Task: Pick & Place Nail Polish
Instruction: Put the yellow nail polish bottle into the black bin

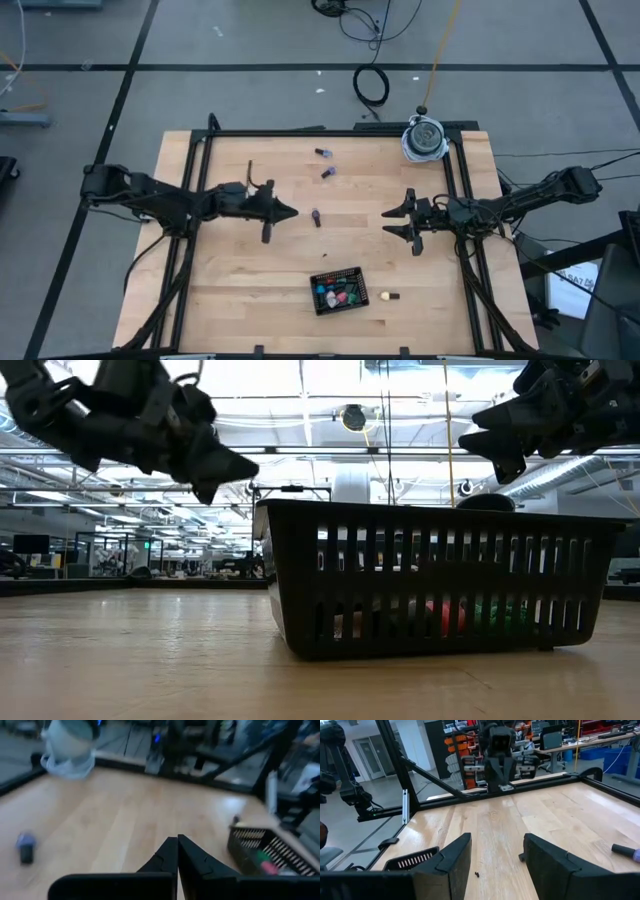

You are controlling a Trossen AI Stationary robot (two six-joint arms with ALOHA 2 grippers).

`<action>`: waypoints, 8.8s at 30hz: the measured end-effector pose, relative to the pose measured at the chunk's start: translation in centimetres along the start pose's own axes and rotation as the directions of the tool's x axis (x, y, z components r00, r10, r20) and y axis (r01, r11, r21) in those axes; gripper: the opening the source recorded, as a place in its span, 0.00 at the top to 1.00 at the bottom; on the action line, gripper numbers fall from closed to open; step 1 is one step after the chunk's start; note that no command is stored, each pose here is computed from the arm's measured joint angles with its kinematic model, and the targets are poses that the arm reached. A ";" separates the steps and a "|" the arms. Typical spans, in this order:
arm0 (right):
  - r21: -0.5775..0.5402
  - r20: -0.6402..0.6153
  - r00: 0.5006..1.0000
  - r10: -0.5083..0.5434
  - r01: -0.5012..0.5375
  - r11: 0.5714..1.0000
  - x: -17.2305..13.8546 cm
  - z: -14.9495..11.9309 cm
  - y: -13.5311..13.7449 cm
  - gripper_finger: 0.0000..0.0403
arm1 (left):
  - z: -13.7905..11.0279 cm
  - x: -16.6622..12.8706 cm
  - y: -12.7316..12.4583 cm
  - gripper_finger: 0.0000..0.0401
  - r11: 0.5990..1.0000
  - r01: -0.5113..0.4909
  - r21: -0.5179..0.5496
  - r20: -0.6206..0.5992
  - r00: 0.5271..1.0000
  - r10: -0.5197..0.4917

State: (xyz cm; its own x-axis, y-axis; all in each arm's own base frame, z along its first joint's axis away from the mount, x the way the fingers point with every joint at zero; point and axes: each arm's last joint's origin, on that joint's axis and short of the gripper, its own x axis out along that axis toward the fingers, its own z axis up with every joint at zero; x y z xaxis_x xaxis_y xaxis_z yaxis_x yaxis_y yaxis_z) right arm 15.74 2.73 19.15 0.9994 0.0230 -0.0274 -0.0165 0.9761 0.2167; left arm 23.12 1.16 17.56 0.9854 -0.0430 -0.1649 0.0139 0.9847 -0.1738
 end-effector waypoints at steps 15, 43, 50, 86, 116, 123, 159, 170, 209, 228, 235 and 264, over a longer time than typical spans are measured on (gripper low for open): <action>0.020 0.094 0.995 -0.027 0.025 0.999 -0.1 0.9 0.0 0.58 | -0.1 -0.4 0.0 0.99 0.994 0.093 0.057 0.044 0.994 -0.095; -0.269 -0.608 0.786 -0.115 -0.068 0.961 4.0 3.5 15.9 0.48 | -1.1 -0.4 0.6 0.95 0.999 -0.045 -0.008 -0.047 0.998 0.045; -0.204 -0.758 0.633 -0.158 0.000 0.979 5.0 -1.9 18.1 0.50 | -1.1 -0.4 0.6 0.95 0.998 -0.062 -0.025 -0.050 0.997 0.061; -0.180 -0.898 0.367 -0.243 0.198 0.964 6.1 -10.0 18.1 0.88 | -2.1 -0.5 0.7 0.95 0.983 -0.172 -0.064 -0.129 0.978 0.163; -0.351 -0.257 0.966 -0.016 -0.079 0.933 7.2 -1.1 13.8 0.88 | -2.0 -0.5 0.7 0.95 0.985 -0.165 -0.049 -0.128 0.979 0.158; -0.278 -0.141 0.928 0.346 -0.372 0.885 7.5 -0.5 13.0 0.88 | -2.1 -0.5 0.7 0.95 0.985 -0.165 -0.048 -0.128 0.979 0.158; -0.378 0.070 0.456 0.887 -0.811 0.446 2.7 1.5 18.7 0.88 | -2.1 -0.5 0.7 0.95 0.985 -0.166 -0.048 -0.128 0.979 0.159; -0.207 -0.110 0.758 0.642 -0.650 0.731 4.4 -0.5 17.2 0.88 | -2.1 -0.5 0.7 0.95 0.985 -0.166 -0.049 -0.127 0.979 0.159; -0.346 -0.057 0.947 -0.315 0.277 0.896 8.9 -0.4 8.6 0.88 | -2.1 -0.5 0.7 0.95 0.985 -0.166 -0.049 -0.128 0.979 0.159; -0.040 -0.084 0.886 0.456 -0.460 0.887 10.3 1.8 7.6 0.88 | -2.1 -0.5 0.7 0.95 0.985 -0.166 -0.049 -0.128 0.979 0.159; -0.099 -0.231 0.970 0.071 -0.096 0.990 10.6 0.0 5.5 0.88 | -2.1 -0.5 0.7 0.95 0.985 -0.166 -0.049 -0.127 0.979 0.159; -0.050 -0.116 0.903 0.415 -0.422 0.905 10.6 1.6 6.7 0.88 | -2.1 -0.5 0.7 0.95 0.985 -0.166 -0.049 -0.128 0.979 0.159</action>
State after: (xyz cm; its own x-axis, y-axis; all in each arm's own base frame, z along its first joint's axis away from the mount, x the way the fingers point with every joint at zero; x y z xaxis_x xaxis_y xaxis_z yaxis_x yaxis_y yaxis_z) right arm 26.27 9.21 21.87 0.8915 0.4504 -0.0480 -0.4383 0.8846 0.1590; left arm 22.31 1.50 15.53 0.9453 0.0926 -0.3128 -0.1581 0.9688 -0.1911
